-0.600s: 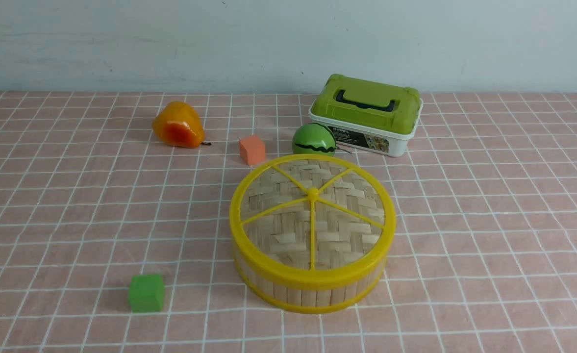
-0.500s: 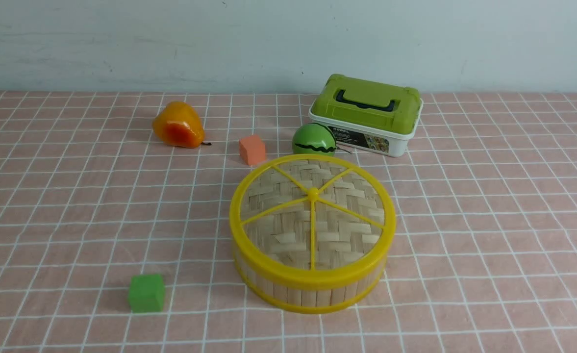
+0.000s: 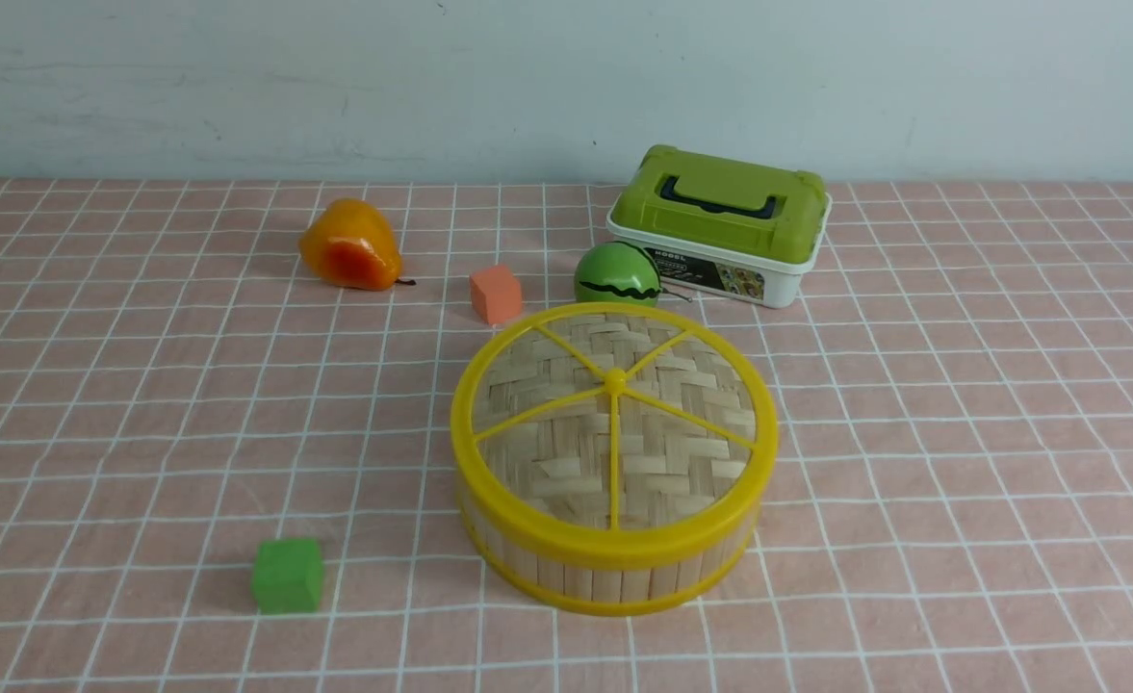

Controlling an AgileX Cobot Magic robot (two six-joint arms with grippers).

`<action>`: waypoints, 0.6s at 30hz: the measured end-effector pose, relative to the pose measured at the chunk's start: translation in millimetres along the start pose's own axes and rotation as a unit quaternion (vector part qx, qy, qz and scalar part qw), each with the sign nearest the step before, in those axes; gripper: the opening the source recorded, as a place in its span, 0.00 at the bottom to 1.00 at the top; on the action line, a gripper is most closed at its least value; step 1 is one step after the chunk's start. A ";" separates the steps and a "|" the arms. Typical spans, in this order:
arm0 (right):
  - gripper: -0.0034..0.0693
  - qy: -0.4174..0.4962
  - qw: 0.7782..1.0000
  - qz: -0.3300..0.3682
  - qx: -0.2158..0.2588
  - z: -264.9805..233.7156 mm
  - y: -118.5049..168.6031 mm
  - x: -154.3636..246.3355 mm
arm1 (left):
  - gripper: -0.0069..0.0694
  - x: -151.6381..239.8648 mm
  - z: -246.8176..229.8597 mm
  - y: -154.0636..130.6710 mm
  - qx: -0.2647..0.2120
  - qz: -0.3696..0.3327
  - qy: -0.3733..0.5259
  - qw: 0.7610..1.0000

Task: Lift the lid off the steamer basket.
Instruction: Use the right arm to lift the lid of the steamer

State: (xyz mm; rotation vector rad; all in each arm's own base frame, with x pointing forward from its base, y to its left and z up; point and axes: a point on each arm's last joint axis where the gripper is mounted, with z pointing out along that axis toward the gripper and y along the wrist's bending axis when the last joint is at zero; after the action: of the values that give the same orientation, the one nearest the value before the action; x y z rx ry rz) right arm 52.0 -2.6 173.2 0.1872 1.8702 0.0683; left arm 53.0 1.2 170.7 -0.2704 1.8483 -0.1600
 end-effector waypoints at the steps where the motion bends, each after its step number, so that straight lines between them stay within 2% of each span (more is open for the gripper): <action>1: 0.36 0.000 1.000 0.000 0.000 0.0 0.0 0.0 | 0.40 0.0 0.0 0.0 0.000 0.000 0.000 1.000; 18: 0.37 0.000 1.000 0.000 0.000 0.0 0.0 0.0 | 0.40 0.0 0.0 0.0 0.000 0.000 0.000 1.000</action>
State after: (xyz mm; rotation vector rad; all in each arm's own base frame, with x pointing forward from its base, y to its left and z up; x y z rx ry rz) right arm 52.0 -2.6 173.2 0.1872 1.8702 0.0683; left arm 53.0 1.2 170.7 -0.2704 1.8483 -0.1600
